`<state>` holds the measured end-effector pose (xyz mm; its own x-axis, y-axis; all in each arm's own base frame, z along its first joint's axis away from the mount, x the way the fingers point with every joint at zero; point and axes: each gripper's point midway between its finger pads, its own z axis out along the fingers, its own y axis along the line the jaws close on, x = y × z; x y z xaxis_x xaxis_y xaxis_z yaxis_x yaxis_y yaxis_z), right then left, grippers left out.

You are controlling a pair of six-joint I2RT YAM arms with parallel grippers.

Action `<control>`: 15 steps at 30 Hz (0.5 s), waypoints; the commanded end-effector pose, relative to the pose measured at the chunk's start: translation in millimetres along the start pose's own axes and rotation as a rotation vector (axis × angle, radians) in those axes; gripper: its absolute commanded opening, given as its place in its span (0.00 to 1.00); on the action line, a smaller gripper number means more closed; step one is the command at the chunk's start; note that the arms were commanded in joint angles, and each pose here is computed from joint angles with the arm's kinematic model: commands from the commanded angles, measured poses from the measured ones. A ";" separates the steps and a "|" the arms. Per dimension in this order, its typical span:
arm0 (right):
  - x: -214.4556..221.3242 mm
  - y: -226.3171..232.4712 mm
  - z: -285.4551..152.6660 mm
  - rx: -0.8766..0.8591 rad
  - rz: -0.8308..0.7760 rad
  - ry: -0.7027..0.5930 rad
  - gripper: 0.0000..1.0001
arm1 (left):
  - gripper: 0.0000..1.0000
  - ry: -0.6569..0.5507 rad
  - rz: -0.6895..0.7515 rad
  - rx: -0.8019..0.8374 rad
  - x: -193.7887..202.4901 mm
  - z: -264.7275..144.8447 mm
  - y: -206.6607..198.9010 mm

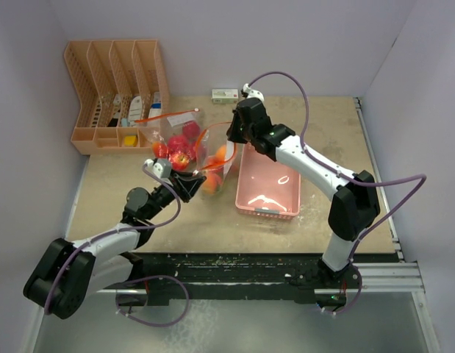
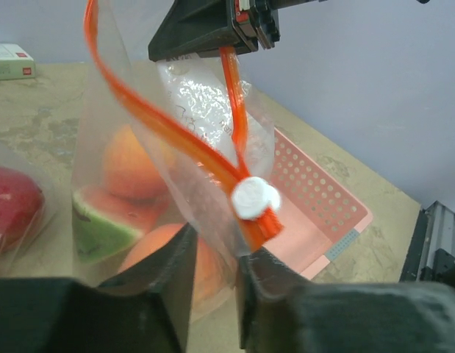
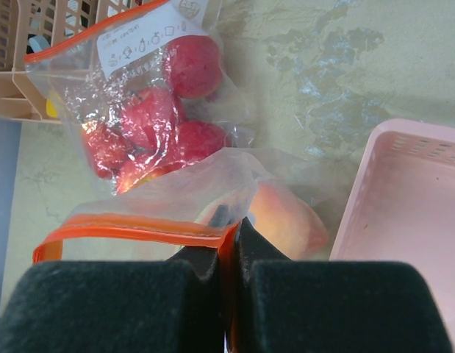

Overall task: Place the food in the zip-top bag and seal the zipper
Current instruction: Zip the zipper food storage bag at the center of the board.

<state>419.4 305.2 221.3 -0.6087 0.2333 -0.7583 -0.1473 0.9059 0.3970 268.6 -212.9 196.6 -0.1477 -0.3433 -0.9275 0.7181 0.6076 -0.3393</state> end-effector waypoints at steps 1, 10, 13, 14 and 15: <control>-13.3 10.3 -16.1 -0.051 0.022 -0.038 0.00 | 0.16 -0.120 0.047 0.075 -40.9 11.4 -16.9; 3.1 -15.3 -44.5 -0.008 -0.041 -0.018 0.19 | 0.00 -0.068 0.076 0.143 -54.3 4.8 -39.5; -6.2 -20.1 -68.3 -0.021 -0.105 -0.062 0.44 | 0.00 -0.029 0.076 0.135 -50.5 -8.4 -44.2; -10.6 -17.9 -77.9 -0.047 -0.138 -0.082 0.52 | 0.00 -0.029 0.078 0.137 -51.8 -14.0 -47.2; -18.5 -14.6 -92.4 -0.078 -0.162 -0.115 0.59 | 0.00 -0.021 0.077 0.137 -50.9 -18.7 -49.3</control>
<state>375.8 270.4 216.3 -0.6199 0.1659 -0.7669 -0.1755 0.9233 0.3416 245.9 -215.2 243.7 -0.0942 -0.3431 -0.9345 0.7876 0.5485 -0.2808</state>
